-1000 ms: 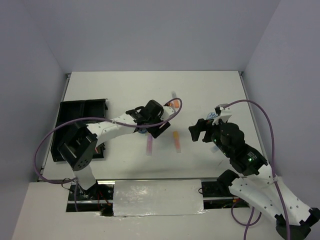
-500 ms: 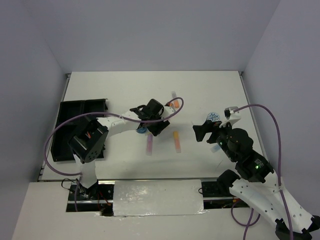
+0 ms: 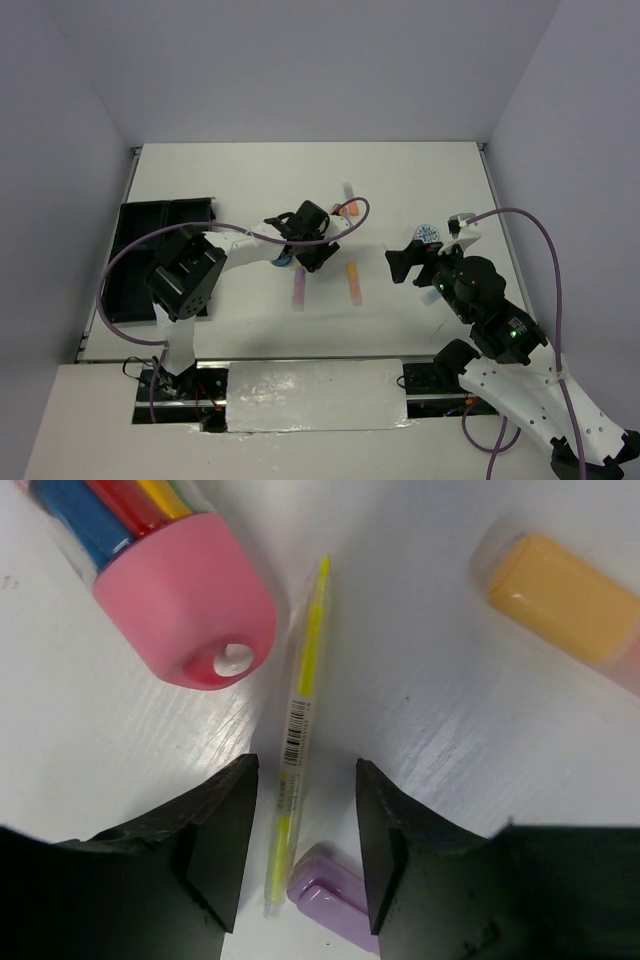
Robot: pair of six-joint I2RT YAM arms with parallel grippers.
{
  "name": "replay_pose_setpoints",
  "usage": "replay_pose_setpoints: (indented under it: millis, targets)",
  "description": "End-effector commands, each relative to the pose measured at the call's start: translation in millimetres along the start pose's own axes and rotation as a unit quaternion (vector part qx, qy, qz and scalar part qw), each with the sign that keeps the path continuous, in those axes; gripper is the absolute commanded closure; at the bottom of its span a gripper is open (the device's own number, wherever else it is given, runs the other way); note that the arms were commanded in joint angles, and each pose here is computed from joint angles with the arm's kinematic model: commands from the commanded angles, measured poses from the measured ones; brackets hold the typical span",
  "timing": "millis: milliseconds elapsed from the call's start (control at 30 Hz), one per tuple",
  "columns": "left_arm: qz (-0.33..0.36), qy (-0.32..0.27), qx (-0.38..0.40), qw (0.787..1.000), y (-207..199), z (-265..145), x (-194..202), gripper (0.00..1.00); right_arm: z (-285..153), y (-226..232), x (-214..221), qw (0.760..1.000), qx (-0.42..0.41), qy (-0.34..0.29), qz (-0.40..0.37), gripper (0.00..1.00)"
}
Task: Sort the stationery into containers
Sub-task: Pick up the pen from the center of the board.
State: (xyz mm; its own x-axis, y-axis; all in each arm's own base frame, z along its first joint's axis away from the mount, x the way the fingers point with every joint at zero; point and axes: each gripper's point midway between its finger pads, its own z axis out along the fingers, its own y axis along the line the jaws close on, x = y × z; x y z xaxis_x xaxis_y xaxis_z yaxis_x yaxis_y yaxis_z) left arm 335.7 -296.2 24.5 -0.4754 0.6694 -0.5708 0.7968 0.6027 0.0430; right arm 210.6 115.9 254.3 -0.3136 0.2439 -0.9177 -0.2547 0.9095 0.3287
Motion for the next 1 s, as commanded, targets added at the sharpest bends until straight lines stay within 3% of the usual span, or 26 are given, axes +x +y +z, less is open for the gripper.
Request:
replay_pose_setpoints:
  millis: [0,267,333,467,767,967]
  targets:
    - [0.003,-0.005,0.004,1.0,2,6,-4,0.45,-1,3,-12,1.0,-0.008,-0.025,0.006,0.02]
    - [-0.005,0.0,0.012,1.0,-2,4,2,0.7,-3,3,-14,1.0,-0.007,-0.028,0.004,0.02]
    - [-0.005,0.0,0.012,1.0,-2,3,3,0.83,-3,2,-15,1.0,-0.006,-0.028,0.004,0.02]
    - [-0.007,-0.007,0.016,1.0,-4,0,-3,0.98,-2,0,-14,1.0,0.0,-0.028,0.004,0.02]
    - [-0.013,-0.074,0.032,0.997,-9,-33,-48,1.0,22,-6,4,0.999,0.03,-0.002,0.016,0.03]
    - [-0.022,-0.123,0.016,0.992,-16,-89,-77,1.0,64,-21,16,0.998,0.052,0.026,0.015,0.04]
